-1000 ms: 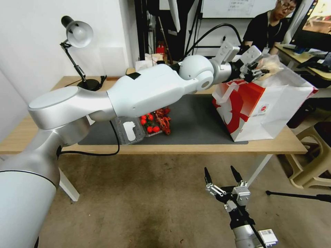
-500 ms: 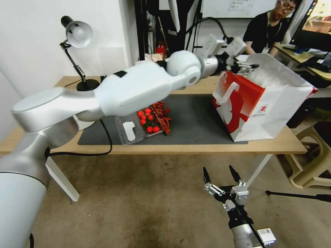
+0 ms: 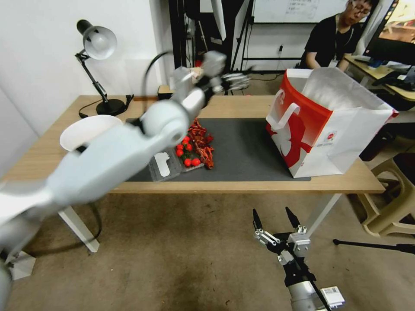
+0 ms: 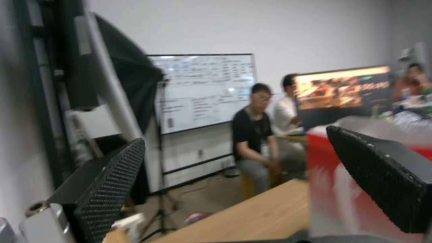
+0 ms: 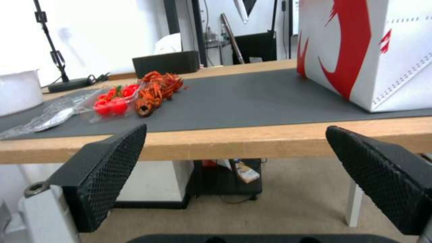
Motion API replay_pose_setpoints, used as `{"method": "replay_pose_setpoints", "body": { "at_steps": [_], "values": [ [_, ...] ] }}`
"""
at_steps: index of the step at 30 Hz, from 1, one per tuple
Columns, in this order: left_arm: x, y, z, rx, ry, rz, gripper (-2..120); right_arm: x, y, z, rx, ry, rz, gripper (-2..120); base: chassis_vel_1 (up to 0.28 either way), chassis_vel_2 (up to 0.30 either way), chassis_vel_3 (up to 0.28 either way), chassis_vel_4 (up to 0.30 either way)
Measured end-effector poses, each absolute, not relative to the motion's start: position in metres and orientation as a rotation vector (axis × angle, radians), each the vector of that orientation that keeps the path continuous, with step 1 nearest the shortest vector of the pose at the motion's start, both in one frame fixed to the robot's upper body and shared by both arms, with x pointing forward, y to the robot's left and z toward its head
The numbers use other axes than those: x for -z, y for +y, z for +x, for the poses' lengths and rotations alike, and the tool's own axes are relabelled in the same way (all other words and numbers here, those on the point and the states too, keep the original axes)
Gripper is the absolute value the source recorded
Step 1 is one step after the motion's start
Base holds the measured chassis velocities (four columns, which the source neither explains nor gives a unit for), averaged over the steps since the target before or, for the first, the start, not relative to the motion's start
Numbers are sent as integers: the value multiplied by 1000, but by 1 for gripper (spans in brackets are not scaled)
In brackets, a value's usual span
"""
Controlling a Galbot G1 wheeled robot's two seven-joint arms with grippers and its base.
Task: Pick up the trash from the table and place it into the takeout bag.
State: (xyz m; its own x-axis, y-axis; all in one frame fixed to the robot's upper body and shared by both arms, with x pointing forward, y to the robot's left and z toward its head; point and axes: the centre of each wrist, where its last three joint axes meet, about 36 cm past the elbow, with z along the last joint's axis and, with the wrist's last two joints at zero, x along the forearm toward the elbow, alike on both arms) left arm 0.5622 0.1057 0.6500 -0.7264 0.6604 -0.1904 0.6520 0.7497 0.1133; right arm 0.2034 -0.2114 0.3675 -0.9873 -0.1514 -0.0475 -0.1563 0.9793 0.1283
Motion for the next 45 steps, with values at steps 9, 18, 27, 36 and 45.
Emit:
{"method": "replay_pose_setpoints", "body": {
  "at_steps": [9,18,27,36,45],
  "values": [
    [-551,239,467,-40,2813,630,100,-371,-216,209,-186,3072,-273,100,0,0,0,0],
    [-482,270,426,-13,2911,333,100,-374,-218,202,-167,3075,-237,100,0,0,0,0],
    [-427,298,363,-2,2960,66,100,-388,-221,203,-155,3071,-194,100,0,0,0,0],
    [-397,326,296,-24,3011,-66,100,-387,-228,205,-141,3067,-172,100,0,0,0,0],
    [-372,342,255,-9,3040,-79,100,-388,-242,212,-139,3043,-188,100,0,0,0,0]
  ]
}}
